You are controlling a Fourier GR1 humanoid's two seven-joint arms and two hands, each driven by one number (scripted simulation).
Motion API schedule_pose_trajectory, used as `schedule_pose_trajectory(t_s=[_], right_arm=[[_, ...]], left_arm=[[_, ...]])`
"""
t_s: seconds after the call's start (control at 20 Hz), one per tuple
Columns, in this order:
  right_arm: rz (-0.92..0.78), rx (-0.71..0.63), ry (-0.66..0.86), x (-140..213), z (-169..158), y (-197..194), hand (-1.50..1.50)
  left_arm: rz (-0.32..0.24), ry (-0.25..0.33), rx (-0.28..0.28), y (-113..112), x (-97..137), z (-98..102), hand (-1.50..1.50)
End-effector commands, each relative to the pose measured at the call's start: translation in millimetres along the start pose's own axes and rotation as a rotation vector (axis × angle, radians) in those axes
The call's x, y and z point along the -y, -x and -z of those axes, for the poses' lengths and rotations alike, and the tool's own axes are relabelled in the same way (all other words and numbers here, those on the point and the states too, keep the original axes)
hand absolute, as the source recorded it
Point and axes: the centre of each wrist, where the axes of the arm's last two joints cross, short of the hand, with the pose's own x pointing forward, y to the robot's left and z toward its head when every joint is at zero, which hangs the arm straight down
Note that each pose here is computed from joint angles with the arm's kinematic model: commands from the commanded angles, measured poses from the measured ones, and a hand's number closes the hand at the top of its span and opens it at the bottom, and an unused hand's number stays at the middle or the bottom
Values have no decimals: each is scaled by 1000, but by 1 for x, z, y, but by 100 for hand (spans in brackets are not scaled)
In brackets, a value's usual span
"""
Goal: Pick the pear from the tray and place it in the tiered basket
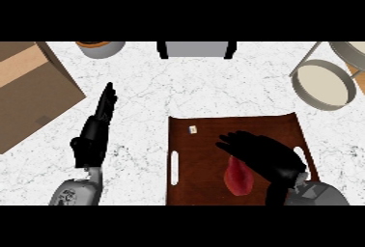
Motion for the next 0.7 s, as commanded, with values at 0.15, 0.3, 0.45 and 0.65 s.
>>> schedule_pose_trajectory(t_s=[0.15,0.3,0.45,0.65], right_arm=[[14,6,-7,9,9,17,-150],[17,4,-5,-8,11,-3,-150],[44,11,-14,-20,32,-17,-150],[74,15,20,-26,27,-1,-150]], left_arm=[[-11,-3,-9,3,0,0,0],[14,2,-8,13,-4,0,0],[3,2,7,-4,-16,3,0],[6,10,-3,-7,-24,-2,0]])
